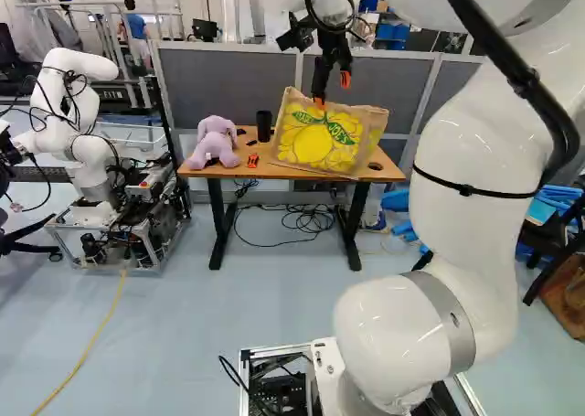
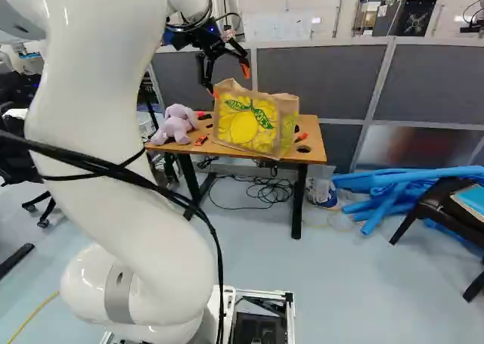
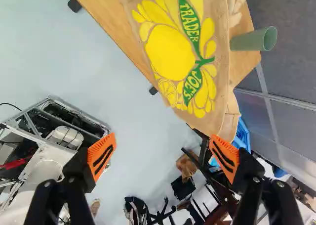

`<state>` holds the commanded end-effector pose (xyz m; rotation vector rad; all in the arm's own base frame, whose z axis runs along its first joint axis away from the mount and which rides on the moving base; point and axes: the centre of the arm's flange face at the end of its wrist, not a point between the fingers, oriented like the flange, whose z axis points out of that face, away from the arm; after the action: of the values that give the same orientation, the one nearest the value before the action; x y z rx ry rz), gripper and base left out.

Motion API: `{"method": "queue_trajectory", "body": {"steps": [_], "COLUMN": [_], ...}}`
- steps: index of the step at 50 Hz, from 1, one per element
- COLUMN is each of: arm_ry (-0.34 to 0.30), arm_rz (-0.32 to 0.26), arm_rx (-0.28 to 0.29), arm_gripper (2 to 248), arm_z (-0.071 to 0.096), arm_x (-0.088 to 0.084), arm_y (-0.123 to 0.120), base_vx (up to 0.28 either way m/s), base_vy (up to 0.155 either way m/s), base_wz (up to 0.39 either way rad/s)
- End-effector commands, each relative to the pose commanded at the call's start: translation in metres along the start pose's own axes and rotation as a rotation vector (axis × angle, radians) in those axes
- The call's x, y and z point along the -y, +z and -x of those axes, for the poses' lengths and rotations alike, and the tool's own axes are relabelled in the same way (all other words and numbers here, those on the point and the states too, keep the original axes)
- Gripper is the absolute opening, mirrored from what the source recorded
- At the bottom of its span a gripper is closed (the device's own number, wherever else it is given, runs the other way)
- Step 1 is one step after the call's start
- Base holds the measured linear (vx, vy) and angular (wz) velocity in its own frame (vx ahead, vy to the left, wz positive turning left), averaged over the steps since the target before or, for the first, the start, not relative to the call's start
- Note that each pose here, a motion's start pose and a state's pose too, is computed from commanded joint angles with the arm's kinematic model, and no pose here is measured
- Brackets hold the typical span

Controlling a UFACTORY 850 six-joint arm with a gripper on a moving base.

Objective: Pick up the bag on the ground and place it on the table

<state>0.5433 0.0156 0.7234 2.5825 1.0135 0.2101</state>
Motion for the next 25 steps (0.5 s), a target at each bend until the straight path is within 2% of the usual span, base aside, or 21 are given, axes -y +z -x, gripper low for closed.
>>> {"method": "queue_trajectory", "body": {"steps": [25], "arm_ry": [0.002], "arm_rz": [0.0], "arm_rx": [-0.005], "arm_gripper": [247], "arm_z": [0.0019], "arm_x": [0.0024], "arm_y": [0.0012], "base_vx": [0.001], "base_vy": [0.0], "base_wz": [0.0]}}
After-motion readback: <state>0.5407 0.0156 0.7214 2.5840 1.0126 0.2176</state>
